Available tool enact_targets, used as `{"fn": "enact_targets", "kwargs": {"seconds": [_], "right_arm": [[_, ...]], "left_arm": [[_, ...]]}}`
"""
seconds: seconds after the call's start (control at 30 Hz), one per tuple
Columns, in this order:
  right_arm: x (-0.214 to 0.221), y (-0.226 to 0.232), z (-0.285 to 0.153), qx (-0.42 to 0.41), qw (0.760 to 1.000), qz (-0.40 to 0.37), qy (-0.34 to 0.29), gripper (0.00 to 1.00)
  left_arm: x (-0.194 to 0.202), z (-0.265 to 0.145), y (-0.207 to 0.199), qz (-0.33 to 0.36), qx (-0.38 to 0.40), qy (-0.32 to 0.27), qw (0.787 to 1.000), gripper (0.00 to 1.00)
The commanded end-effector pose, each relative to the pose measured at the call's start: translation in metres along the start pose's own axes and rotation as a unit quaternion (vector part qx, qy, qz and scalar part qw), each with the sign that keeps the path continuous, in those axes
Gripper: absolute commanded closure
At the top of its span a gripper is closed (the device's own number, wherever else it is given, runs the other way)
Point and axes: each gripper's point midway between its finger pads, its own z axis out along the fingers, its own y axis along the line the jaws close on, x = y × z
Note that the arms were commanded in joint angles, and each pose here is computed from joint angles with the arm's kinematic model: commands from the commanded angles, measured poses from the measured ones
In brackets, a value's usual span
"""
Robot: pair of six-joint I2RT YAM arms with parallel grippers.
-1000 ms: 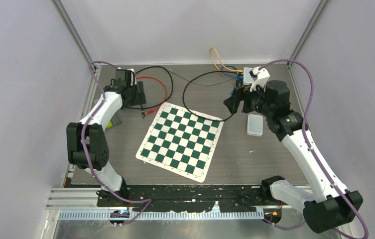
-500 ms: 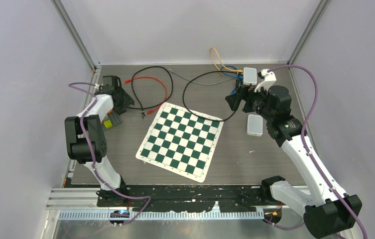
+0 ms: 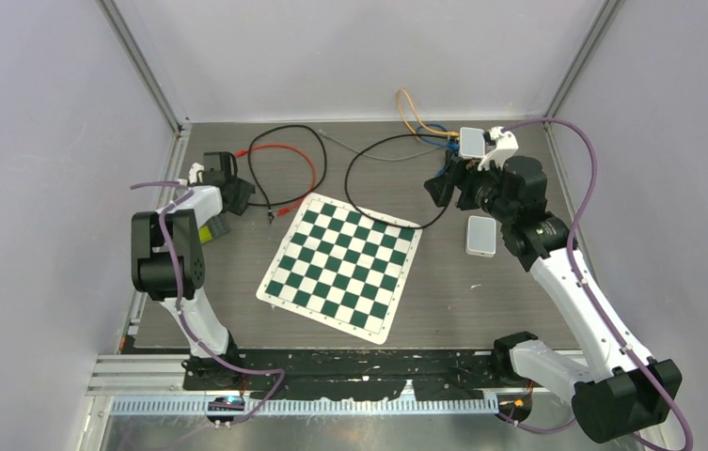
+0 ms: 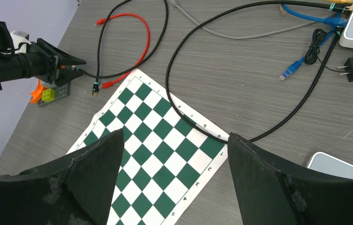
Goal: Insert the plug into the switch port
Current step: Pick up the connector from the center of the board.
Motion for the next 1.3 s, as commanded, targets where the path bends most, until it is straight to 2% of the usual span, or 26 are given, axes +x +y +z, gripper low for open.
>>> {"fn": "enact_targets", "kwargs": {"seconds": [0.0, 0.23, 0.6, 0.67, 0.83, 0.97, 1.1, 1.27], "right_arm": [[-0.026, 0.004, -0.005, 0.004, 0.999, -0.017, -0.033, 0.13], [-0.035, 0.003, -0.001, 0.009, 0.999, -0.022, -0.034, 0.13], [-0.034, 0.0, -0.001, 0.019, 0.999, -0.021, -0.03, 0.13], [-0.032, 0.0, -0.002, 0.017, 0.999, -0.019, -0.029, 0.13], [-0.029, 0.002, -0.004, 0.013, 0.999, -0.018, -0.027, 0.13], [-0.032, 0.005, -0.004, 0.007, 0.999, -0.017, -0.028, 0.13], [-0.032, 0.008, -0.007, 0.001, 0.999, -0.022, -0.024, 0.13], [-0.036, 0.01, -0.009, -0.003, 0.999, -0.026, -0.027, 0.13]], "left_arm": [[-0.008, 0.012, -0.003, -0.055, -0.002, -0.026, 0.998, 0.57], [-0.002, 0.017, 0.012, -0.079, -0.017, -0.028, 0.996, 0.58], [-0.043, -0.021, -0.025, 0.02, -0.023, -0.117, 0.993, 0.57], [-0.033, -0.026, -0.033, 0.039, -0.02, -0.122, 0.992, 0.56], [-0.012, -0.02, -0.022, 0.018, -0.03, -0.093, 0.995, 0.57], [0.003, -0.02, -0.008, -0.003, -0.047, -0.101, 0.994, 0.59], [0.002, -0.015, -0.005, -0.005, -0.066, -0.112, 0.991, 0.59], [0.014, 0.004, -0.001, -0.035, -0.068, -0.084, 0.994, 0.59]]}}
